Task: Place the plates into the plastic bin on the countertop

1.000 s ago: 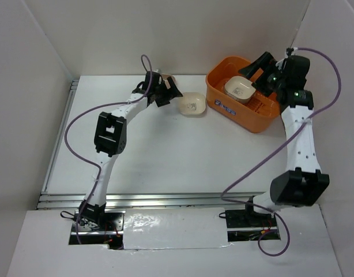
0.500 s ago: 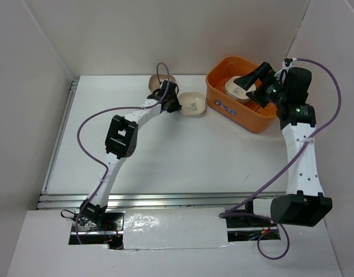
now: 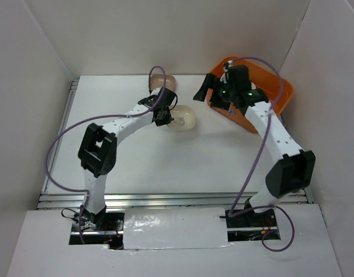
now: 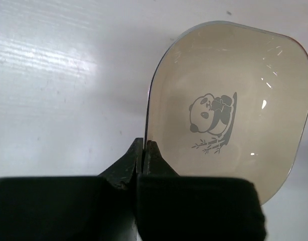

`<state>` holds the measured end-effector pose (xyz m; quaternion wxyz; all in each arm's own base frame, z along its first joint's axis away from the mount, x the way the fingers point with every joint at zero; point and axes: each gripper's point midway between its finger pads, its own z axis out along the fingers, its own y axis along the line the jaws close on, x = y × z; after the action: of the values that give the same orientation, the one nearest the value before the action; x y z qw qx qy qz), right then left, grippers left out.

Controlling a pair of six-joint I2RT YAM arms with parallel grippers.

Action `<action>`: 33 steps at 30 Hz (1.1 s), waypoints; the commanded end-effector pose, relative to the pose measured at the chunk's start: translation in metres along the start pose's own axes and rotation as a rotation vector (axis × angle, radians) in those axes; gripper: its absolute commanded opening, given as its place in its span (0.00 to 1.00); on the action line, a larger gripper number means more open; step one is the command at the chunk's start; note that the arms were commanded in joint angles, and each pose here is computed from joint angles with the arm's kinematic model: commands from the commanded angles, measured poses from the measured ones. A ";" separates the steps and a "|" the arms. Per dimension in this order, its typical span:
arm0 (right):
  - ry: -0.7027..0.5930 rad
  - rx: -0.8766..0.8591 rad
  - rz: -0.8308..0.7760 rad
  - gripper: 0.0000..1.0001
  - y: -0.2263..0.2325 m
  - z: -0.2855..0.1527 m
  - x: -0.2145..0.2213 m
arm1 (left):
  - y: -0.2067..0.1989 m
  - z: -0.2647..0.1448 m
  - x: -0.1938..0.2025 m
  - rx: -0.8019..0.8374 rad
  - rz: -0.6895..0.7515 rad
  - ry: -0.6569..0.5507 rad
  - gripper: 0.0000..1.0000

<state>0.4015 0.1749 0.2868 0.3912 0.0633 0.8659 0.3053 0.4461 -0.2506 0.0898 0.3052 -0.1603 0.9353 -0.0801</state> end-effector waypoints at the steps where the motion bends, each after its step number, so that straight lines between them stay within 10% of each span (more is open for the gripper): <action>1: 0.020 0.140 -0.050 1.00 -0.016 0.023 0.008 | -0.002 -0.052 -0.013 0.037 0.063 -0.052 0.00; 9: 0.219 0.223 -0.060 0.93 -0.028 0.077 0.079 | 0.006 -0.123 -0.030 0.112 0.123 -0.139 0.00; 12: 0.212 0.176 -0.038 0.61 -0.017 0.085 0.088 | 0.004 -0.142 -0.033 0.167 0.124 -0.151 0.00; 14: 0.192 0.157 -0.032 0.00 -0.007 0.080 0.082 | 0.005 -0.157 -0.039 0.184 0.105 -0.180 0.01; 16: 0.119 0.172 -0.042 0.00 0.001 0.071 0.066 | 0.016 -0.167 -0.052 0.133 0.067 -0.239 0.99; 25: -0.168 0.423 0.141 0.00 -0.078 0.004 -0.075 | 0.108 -0.287 -0.153 0.031 -0.227 -0.602 0.99; 33: -0.264 0.666 0.326 0.00 -0.222 -0.002 -0.154 | 0.153 -0.250 -0.144 -0.002 -0.172 -0.530 0.99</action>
<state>0.5264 -0.0395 0.2975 0.4519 0.3338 0.8230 0.0838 0.3520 -0.0413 0.3730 0.5683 -0.2866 0.7674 -0.0774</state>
